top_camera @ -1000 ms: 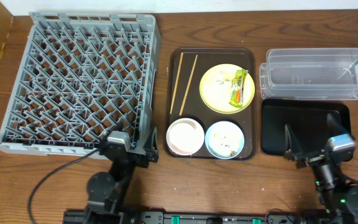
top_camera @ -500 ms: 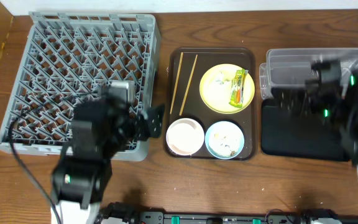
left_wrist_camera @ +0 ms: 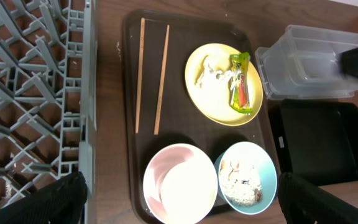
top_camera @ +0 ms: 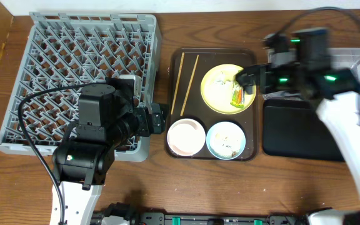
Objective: Sort waste into correct bins and load items into the dishwasher
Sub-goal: 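Reach the right gripper to the yellow plate and grasp the white tissue, then carry the tissue right and drop it into the clear bin, then grasp the green snack wrapper on the yellow plate with the right gripper, then move the wrapper right and release it into the clear bin, then grasp the blue bowl of rice with the right gripper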
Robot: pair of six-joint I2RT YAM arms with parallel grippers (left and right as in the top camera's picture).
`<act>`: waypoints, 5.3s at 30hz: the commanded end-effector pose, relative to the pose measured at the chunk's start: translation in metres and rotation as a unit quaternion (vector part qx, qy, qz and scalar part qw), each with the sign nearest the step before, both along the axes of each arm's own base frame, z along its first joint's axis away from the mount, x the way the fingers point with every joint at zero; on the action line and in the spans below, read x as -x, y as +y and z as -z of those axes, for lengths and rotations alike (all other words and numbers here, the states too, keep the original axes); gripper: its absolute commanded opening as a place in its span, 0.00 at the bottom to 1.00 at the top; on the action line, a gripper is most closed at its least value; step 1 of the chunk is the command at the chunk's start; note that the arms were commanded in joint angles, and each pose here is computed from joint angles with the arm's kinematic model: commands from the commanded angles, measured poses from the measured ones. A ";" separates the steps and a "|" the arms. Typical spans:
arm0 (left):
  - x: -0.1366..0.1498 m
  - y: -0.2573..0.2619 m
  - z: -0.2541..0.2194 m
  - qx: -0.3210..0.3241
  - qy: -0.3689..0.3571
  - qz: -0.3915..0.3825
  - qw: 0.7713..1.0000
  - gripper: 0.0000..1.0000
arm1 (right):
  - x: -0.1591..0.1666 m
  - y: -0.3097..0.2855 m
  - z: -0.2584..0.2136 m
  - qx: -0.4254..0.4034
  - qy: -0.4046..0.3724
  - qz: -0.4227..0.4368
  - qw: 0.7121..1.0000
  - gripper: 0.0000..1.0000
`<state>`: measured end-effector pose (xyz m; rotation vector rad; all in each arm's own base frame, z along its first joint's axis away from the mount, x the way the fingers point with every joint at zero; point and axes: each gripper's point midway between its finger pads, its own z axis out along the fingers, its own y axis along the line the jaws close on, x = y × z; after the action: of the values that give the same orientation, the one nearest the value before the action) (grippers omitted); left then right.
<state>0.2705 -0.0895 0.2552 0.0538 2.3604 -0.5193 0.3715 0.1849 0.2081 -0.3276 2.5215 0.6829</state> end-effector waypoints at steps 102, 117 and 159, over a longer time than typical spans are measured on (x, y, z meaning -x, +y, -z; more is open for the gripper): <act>0.000 -0.004 -0.008 0.007 -0.008 0.007 1.000 0.98 | -0.085 -0.029 0.095 0.173 0.009 0.161 0.972 0.01; 0.000 -0.004 -0.008 0.007 -0.008 0.007 1.000 0.98 | -0.090 -0.188 0.087 0.087 0.103 0.432 0.892 0.09; 0.000 -0.004 -0.008 0.007 -0.008 0.007 1.000 0.98 | 0.153 0.067 0.163 0.261 0.118 -0.205 0.936 0.49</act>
<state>0.2705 -0.0895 0.2552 0.0538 2.3608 -0.5193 0.2304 0.2549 0.0582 -0.8942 2.8910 0.2218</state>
